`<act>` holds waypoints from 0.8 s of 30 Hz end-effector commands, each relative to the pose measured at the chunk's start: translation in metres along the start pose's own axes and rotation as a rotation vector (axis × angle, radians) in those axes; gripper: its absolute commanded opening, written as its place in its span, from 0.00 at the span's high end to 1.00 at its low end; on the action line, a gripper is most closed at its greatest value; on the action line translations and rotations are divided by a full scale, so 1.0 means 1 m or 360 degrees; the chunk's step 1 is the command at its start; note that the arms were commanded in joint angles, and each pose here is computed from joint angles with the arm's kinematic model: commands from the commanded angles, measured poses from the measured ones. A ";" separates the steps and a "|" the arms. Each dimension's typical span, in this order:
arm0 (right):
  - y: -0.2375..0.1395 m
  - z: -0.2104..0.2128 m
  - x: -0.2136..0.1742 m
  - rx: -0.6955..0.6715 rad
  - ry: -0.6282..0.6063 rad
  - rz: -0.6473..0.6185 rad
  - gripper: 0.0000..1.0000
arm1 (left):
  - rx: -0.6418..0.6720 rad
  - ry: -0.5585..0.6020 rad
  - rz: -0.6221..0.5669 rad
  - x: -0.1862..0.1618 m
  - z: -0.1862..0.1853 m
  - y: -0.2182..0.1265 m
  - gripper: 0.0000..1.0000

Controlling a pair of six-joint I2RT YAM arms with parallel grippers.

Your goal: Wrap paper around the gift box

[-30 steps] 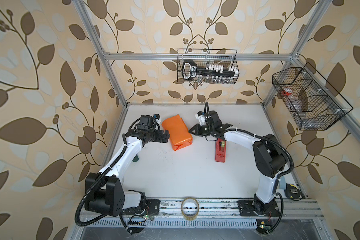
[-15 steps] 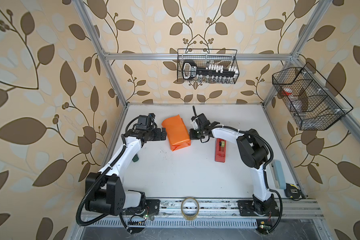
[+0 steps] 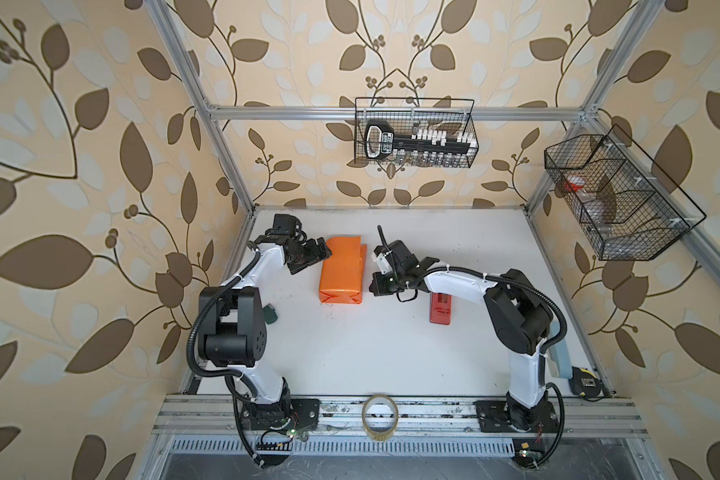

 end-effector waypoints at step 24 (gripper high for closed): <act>0.025 0.054 0.071 0.0223 0.0123 -0.0026 0.96 | -0.0752 -0.0137 0.0190 -0.001 -0.085 0.012 0.18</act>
Point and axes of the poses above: each gripper's point midway between its finger pads, its own y axis out along the fingers, its own z axis along the line the jaws close on, x = y × z, the point moved 2 cm from there along -y, back along the fingers, and after that the axes turned 11 degrees about y, right-handed, at the moved point
